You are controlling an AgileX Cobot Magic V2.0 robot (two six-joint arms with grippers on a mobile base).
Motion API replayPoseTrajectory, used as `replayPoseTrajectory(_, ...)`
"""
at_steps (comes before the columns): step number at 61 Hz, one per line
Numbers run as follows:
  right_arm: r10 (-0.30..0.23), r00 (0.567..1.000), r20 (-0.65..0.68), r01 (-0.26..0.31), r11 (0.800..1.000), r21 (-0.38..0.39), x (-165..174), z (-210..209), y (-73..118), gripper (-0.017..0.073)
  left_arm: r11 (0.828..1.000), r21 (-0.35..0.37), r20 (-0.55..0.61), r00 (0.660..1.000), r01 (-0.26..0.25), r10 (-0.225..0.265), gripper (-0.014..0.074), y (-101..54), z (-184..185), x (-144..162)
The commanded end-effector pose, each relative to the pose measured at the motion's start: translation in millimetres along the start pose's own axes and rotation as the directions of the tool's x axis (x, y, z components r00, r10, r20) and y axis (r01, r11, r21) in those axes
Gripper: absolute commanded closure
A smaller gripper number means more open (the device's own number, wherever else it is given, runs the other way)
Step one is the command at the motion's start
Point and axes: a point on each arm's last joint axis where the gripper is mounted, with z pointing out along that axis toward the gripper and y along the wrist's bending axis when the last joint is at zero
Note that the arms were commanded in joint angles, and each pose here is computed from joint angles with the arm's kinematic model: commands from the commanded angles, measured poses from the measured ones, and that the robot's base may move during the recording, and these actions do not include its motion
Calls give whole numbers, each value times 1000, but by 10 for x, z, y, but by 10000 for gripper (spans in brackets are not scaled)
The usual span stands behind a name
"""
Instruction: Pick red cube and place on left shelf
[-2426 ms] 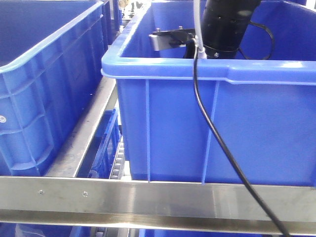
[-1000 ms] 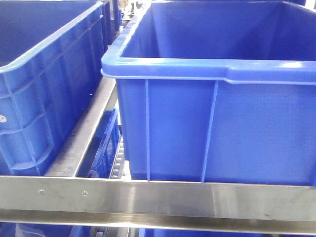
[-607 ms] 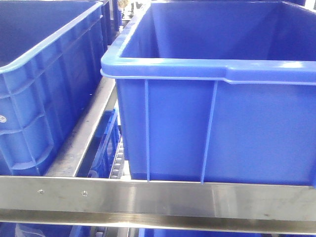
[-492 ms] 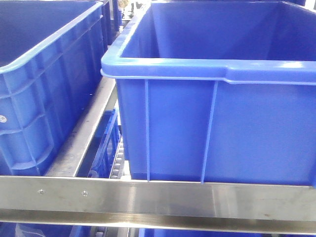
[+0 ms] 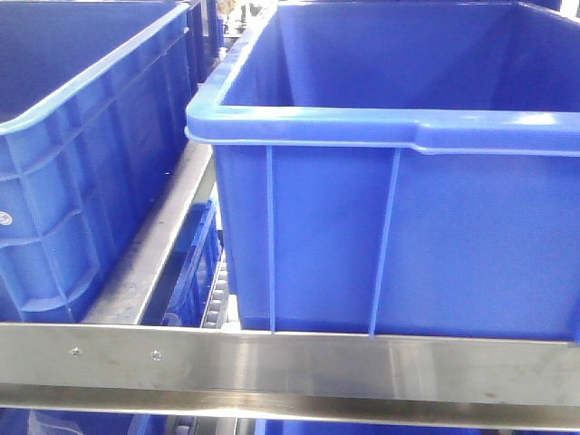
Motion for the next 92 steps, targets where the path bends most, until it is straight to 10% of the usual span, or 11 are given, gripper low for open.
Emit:
replayPoseTrajectory(1, -8, 995, 97, 7, 1000, 13, -145, -12, -9, 517, 1000, 10, 79, 997, 7, -8, 492, -5, -2, -10)
replayPoseTrajectory(20, -16, 990, 142, -11, 982, 187, 102, 201, -109, 517, 1000, 10, 79, 997, 7, -8, 492, -5, -2, -10)
replayPoseTrajectory(43, -76, 970, 232, -64, 837, 544, 901, 227, -271, 517, 1000, 10, 79, 997, 7, -8, 492, -5, -2, -10)
replayPoseTrajectory(59, -45, 928, 370, -176, 823, 540, 1301, 313, -326, 517, 1000, 10, 79, 997, 7, -8, 492, -5, -2, -10)
replayPoseTrajectory(92, -29, 952, 305, -147, 830, 539, 1349, 338, -318, 517, 1000, 10, 79, 997, 7, -8, 492, -5, -2, -10)
